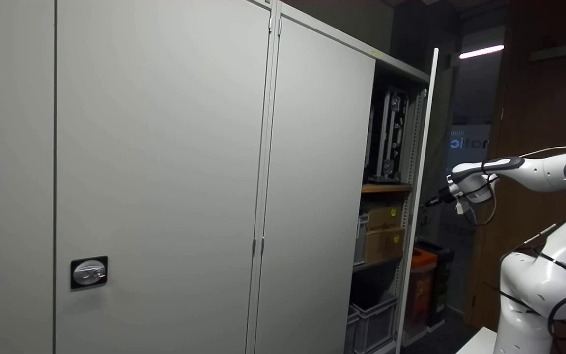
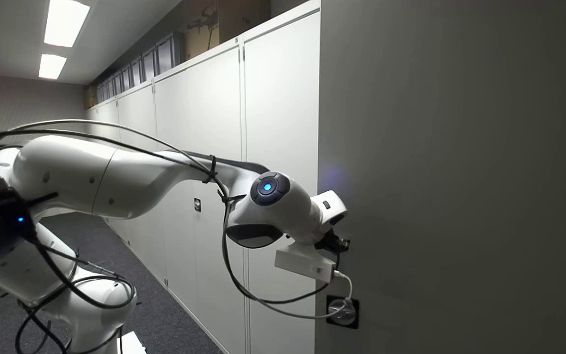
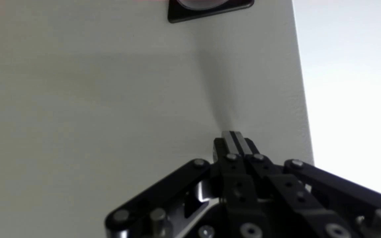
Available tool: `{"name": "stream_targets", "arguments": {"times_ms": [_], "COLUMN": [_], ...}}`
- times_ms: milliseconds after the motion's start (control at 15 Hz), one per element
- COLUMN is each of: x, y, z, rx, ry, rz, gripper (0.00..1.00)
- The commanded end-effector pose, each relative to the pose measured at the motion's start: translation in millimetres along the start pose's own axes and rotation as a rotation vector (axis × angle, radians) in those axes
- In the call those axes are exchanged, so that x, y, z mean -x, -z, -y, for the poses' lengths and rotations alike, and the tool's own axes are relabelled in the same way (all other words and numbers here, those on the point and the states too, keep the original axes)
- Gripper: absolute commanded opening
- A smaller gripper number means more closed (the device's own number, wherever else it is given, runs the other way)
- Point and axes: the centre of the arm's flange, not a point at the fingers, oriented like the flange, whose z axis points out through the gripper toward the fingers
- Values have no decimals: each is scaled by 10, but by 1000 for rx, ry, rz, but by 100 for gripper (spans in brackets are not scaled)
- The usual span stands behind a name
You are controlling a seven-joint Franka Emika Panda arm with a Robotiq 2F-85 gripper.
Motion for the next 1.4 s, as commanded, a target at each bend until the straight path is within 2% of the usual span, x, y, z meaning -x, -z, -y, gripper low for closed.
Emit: {"name": "stream_targets", "arguments": {"times_ms": [0, 600, 1333], "x": [-254, -427, -467], "y": [-114, -164, -263], "z": [-250, -506, -507], "rx": [20, 22, -16], "ry": [-25, -76, -167], "rz": [-49, -77, -71], "gripper": [0, 0, 0]}}
